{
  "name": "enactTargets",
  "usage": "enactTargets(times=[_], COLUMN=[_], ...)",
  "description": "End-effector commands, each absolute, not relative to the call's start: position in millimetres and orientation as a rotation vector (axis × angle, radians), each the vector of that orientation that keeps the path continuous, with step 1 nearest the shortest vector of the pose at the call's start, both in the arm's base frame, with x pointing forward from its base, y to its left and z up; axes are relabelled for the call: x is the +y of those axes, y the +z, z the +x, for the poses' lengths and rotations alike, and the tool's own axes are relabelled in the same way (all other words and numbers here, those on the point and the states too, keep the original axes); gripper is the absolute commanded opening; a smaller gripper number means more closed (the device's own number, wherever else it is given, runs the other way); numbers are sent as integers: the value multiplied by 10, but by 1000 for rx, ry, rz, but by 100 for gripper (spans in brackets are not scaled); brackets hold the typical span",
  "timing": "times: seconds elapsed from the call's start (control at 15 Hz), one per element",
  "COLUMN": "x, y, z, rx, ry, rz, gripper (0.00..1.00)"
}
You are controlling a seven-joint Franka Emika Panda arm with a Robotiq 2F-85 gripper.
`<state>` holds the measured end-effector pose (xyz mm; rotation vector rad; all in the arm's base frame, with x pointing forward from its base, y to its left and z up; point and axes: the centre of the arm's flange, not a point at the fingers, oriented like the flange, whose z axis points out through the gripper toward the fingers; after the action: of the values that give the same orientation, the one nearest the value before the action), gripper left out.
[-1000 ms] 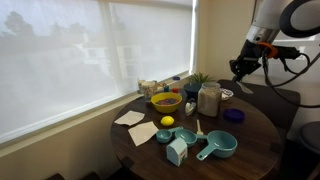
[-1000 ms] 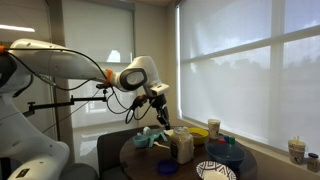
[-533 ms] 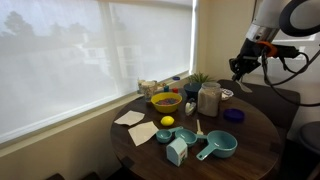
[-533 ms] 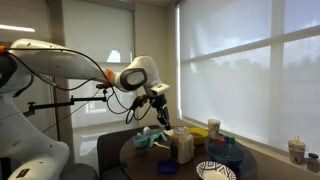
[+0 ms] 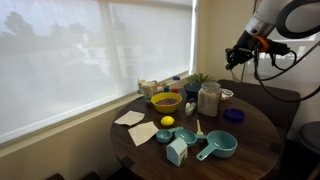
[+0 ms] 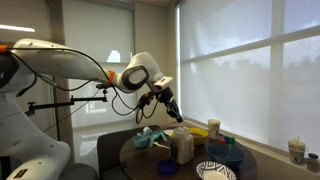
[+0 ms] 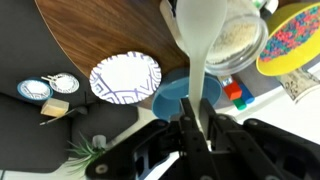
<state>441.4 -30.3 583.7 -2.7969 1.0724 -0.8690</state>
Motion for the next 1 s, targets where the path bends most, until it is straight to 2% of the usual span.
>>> enactTargets(times=[0.0, 0.6, 0.93], x=[-385, -129, 78], y=[5949, 5642, 5452], z=[4761, 5130, 5144], rx=[1112, 1156, 1136], ry=[-1121, -1314, -1374], rz=[-2711, -2626, -2633], gripper=[3, 3, 3])
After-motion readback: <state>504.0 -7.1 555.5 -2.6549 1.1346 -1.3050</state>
